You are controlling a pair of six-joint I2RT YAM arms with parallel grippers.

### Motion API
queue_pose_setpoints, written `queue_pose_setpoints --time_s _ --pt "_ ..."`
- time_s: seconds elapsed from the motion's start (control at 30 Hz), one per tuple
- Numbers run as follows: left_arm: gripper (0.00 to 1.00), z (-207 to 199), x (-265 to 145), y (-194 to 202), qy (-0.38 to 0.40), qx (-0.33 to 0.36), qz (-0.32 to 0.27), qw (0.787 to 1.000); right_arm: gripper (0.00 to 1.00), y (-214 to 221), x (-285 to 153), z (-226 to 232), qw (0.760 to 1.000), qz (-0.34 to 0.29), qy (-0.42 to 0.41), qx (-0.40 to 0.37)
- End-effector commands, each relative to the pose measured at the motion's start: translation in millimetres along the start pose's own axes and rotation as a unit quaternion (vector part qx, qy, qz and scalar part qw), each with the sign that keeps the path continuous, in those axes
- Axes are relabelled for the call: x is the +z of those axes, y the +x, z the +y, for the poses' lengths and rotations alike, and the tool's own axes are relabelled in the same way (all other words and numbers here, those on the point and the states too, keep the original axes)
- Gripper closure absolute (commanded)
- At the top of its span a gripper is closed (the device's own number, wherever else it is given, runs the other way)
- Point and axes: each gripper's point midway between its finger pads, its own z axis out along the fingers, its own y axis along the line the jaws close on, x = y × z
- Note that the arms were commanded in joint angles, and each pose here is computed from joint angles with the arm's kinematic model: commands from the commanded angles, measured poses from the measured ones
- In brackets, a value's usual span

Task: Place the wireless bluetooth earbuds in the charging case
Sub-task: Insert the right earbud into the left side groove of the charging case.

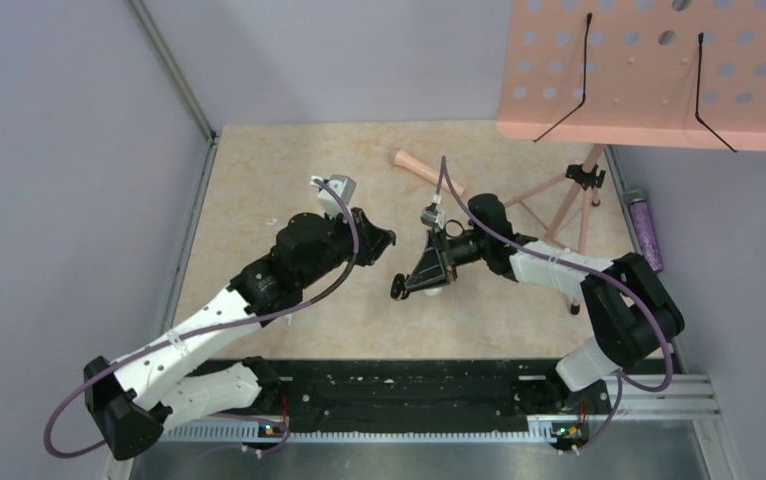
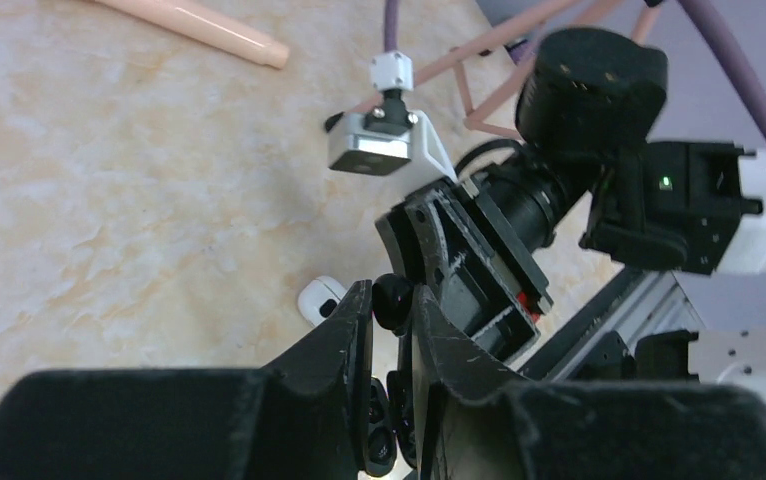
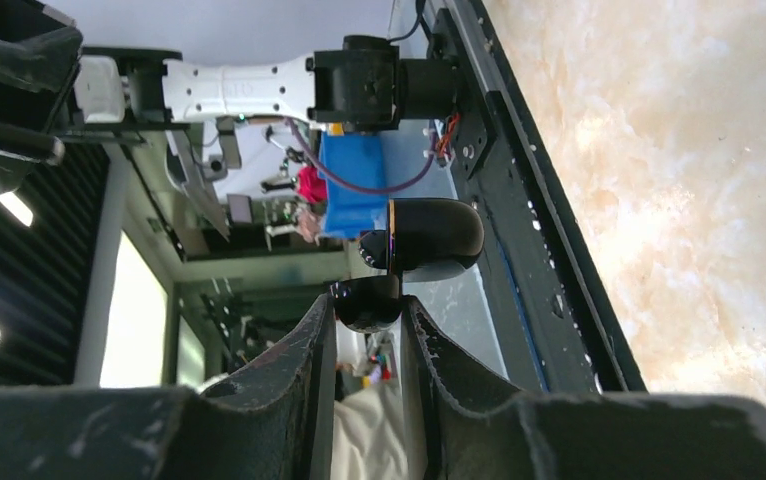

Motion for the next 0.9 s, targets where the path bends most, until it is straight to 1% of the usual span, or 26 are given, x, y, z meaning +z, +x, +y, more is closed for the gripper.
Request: queue_pose_setpoints --time_s 0.0,0.2,0.37,0.6,0.7,0.87 --pt "1.0 -32 -7 -12 0.093 0.048 -0.028 0.994 1.0 5 -13 17 0.999 0.032 -0.007 -0.044" --pt "1.0 -38 -10 -19 0.128 0.089 -0.071 0.985 1.0 -4 -17 21 0.999 0.026 -0.014 -0.027" --pt "1.0 -47 -16 -15 0.184 0.132 -0.119 0.967 1.0 -8 -19 26 0.999 0.029 -0.022 -0.027" --pt "1.0 -51 -22 5 0.238 0.201 -0.133 0.941 1.0 -7 -22 27 0.999 0.036 -0.026 -0.017" --pt "1.0 -49 -26 4 0.238 0.199 -0.154 0.938 1.0 -8 -23 27 0.999 0.035 -0.026 -0.018" --pt "1.0 -51 -31 19 0.267 0.239 -0.144 0.922 1.0 -8 -23 27 0.999 0.034 -0.027 -0.016"
